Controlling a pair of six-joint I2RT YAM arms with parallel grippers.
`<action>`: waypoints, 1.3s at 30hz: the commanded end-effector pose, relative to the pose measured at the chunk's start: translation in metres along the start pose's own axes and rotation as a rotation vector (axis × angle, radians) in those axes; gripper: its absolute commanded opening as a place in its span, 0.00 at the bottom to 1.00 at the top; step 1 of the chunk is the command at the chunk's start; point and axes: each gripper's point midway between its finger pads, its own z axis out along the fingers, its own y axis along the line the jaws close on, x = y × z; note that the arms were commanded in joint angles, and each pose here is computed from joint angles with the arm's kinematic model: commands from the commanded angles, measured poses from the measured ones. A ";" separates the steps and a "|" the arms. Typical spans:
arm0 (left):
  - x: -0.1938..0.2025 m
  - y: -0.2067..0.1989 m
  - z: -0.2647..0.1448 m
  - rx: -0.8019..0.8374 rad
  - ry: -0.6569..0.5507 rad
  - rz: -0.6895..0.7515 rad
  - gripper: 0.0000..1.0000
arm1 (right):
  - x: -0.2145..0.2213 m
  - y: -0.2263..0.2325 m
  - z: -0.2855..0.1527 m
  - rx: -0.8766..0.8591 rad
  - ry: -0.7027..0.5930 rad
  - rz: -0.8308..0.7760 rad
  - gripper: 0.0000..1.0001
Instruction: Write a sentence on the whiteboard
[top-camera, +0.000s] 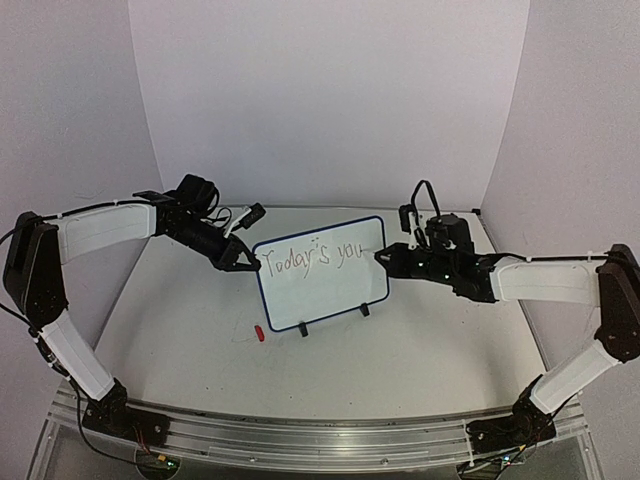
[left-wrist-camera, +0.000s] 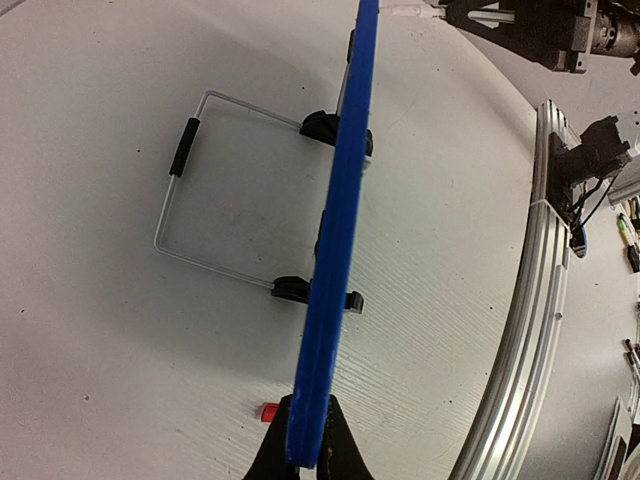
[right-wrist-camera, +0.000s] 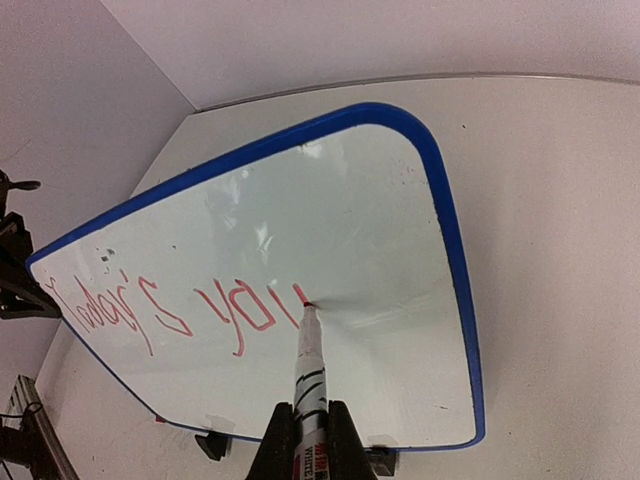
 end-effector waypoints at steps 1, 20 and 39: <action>0.011 0.019 0.012 -0.073 0.062 0.018 0.00 | 0.003 -0.008 -0.005 0.030 -0.008 0.016 0.00; 0.010 0.018 0.011 -0.072 0.059 0.018 0.00 | -0.034 0.014 -0.031 -0.027 -0.098 -0.020 0.00; 0.011 0.019 0.013 -0.071 0.063 0.016 0.00 | -0.039 0.011 -0.010 0.002 -0.088 -0.039 0.00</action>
